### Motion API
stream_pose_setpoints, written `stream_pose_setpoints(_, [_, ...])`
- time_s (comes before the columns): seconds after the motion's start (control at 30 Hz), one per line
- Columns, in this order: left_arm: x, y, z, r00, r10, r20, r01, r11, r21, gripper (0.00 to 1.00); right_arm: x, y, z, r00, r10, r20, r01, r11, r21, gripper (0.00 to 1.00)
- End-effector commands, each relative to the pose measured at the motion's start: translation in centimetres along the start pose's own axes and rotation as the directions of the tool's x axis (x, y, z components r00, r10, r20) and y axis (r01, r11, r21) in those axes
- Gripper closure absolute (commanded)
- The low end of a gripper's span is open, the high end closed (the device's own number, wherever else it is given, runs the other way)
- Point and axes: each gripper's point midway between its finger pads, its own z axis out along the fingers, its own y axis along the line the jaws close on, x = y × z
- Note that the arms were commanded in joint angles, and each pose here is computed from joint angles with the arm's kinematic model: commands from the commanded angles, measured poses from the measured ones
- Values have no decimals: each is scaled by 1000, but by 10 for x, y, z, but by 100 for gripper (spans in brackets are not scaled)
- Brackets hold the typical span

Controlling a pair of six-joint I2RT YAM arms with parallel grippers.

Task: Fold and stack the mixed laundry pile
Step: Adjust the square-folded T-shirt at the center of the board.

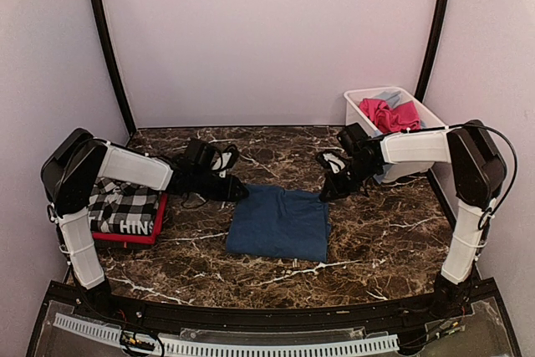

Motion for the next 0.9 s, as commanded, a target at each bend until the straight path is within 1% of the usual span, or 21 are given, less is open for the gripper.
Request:
stream_pose_setpoints(0.0, [-23,-13,-9,999,18,49,-20,999,32,75,-11,5,-4,1000,-11,27,11,1000,0,100])
stream_pose_setpoints(0.1, [-24,-6,-9,999,11,49,-11,1000,-6,70,-10,5,-4,1000,-10,23,10,1000,2,100])
stream_pose_setpoints(0.3, [-25,-4,-11,999,13,50,-12,1000,-16,67,-7,3,-3,1000,-11,18,11,1000,7,100])
stream_pose_setpoints(0.53, [-20,-9,-4,1000,9,28,-10,1000,29,68,-9,4,-3,1000,-12,22,12,1000,6,100])
stream_pose_setpoints(0.67, [-14,-1,8,1000,-3,5,3,1000,14,69,-8,3,-2,1000,-11,18,11,1000,7,100])
stream_pose_setpoints(0.87, [-15,2,15,1000,-10,2,10,1000,14,69,-6,1,-2,1000,-11,11,11,1000,13,100])
